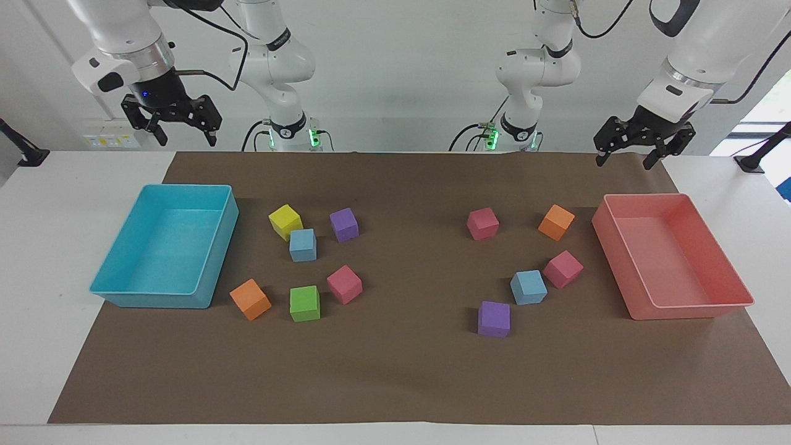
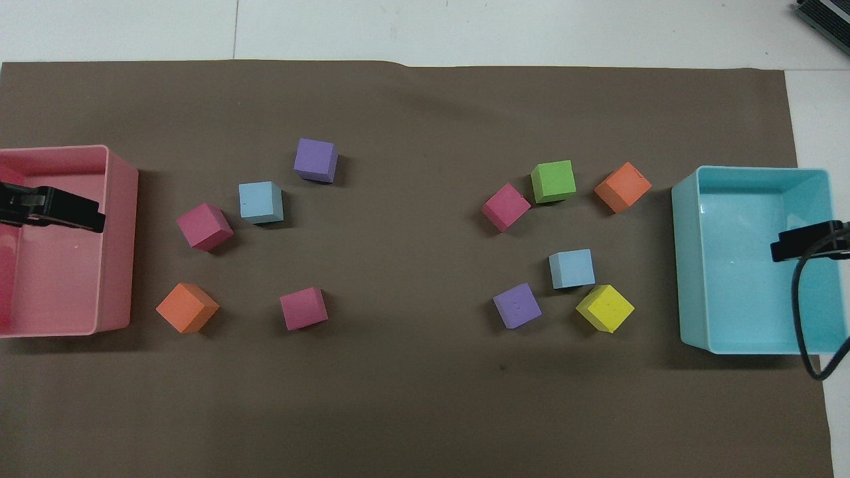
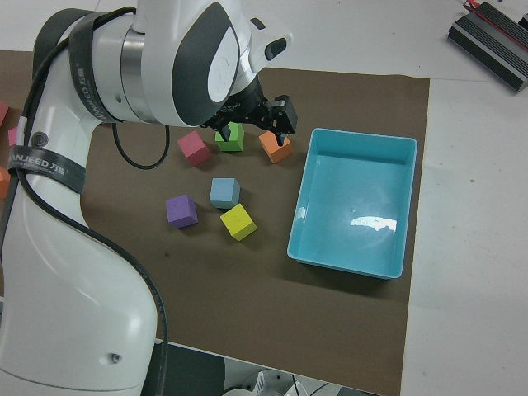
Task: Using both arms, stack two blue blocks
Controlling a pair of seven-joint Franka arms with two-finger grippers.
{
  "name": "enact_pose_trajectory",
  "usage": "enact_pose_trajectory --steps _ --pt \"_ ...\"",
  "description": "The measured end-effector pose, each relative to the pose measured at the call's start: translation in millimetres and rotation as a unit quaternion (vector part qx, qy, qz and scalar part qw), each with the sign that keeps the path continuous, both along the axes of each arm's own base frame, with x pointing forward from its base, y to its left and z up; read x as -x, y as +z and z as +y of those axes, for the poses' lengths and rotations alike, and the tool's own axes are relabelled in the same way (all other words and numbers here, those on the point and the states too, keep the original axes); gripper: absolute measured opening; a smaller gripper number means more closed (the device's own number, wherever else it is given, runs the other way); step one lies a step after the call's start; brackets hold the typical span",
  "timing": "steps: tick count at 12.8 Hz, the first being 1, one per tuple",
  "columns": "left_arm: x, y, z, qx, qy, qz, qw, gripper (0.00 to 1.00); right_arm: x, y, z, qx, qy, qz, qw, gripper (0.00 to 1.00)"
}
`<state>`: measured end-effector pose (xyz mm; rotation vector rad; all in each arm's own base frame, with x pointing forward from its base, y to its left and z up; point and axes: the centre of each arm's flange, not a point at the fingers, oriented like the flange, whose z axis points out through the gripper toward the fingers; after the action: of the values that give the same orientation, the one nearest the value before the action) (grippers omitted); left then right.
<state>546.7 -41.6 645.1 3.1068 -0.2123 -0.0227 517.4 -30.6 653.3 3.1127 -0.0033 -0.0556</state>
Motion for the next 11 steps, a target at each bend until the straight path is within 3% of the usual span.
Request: enact_pose_trajectory --steps 5,11 --pt "0.0 0.0 0.5 0.000 0.000 0.000 1.000 1.00 3.2 -2.7 5.5 0.000 0.005 0.016 1.000 1.00" --pt "0.0 0.0 0.5 0.000 0.000 0.000 1.000 1.00 3.2 -2.7 6.6 0.000 0.006 0.016 1.000 1.00"
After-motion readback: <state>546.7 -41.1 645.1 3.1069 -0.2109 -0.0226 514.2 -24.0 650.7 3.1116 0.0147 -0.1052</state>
